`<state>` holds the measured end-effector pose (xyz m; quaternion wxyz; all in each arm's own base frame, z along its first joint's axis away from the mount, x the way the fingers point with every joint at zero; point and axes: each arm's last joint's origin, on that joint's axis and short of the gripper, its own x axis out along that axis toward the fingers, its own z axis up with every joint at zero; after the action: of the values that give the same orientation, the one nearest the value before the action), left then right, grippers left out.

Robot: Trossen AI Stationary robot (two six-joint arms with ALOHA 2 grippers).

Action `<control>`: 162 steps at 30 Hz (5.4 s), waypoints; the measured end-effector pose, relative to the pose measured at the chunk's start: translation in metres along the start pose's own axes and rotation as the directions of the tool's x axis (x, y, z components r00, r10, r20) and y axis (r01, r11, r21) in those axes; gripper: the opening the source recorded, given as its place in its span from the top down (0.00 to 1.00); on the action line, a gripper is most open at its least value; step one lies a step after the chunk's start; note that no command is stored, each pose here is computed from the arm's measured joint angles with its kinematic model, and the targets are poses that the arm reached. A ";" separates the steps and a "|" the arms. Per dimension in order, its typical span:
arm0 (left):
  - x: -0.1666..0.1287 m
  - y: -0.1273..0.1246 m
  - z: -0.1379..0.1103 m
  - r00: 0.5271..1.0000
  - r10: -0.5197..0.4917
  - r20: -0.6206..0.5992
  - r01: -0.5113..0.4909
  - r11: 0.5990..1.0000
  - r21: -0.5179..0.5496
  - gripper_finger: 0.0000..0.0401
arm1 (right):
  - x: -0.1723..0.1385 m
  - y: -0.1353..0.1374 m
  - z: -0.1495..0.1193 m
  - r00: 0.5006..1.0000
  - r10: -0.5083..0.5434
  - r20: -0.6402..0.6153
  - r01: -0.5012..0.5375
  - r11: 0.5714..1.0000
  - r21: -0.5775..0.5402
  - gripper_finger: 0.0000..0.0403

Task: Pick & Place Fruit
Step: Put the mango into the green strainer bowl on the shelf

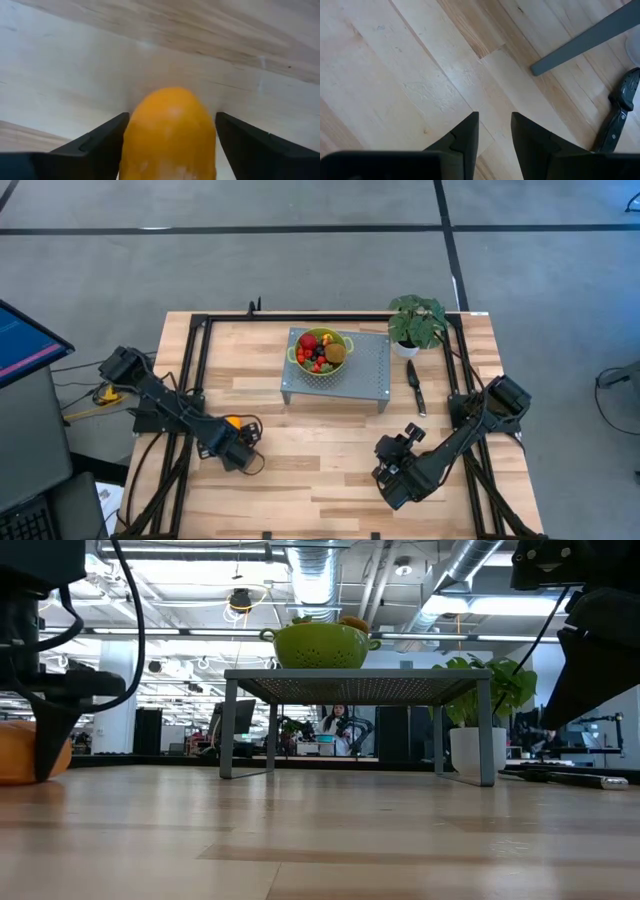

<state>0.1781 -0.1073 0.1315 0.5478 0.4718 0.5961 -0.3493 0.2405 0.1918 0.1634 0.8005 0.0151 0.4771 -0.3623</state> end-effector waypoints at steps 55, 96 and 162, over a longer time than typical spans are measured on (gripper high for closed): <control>-0.138 0.081 0.021 0.167 0.918 0.360 -0.318 0.395 -0.862 0.48 | 0.000 0.000 0.000 1.000 0.001 0.000 -0.001 1.000 -0.005 0.73; -0.116 0.190 -0.099 0.066 0.990 -0.122 -0.750 -0.032 -0.661 0.47 | 0.007 -0.002 0.009 1.000 -0.017 0.000 0.017 0.999 -0.041 0.73; -0.107 0.191 -0.081 0.218 0.958 -0.188 -0.753 0.043 -0.656 0.25 | 0.007 -0.001 0.010 1.000 -0.013 0.016 0.014 0.999 -0.038 0.73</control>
<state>0.3281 0.0081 0.2686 0.8469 0.4581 0.1670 0.2121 0.2490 0.1832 0.1637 0.8019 -0.0061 0.4779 -0.3586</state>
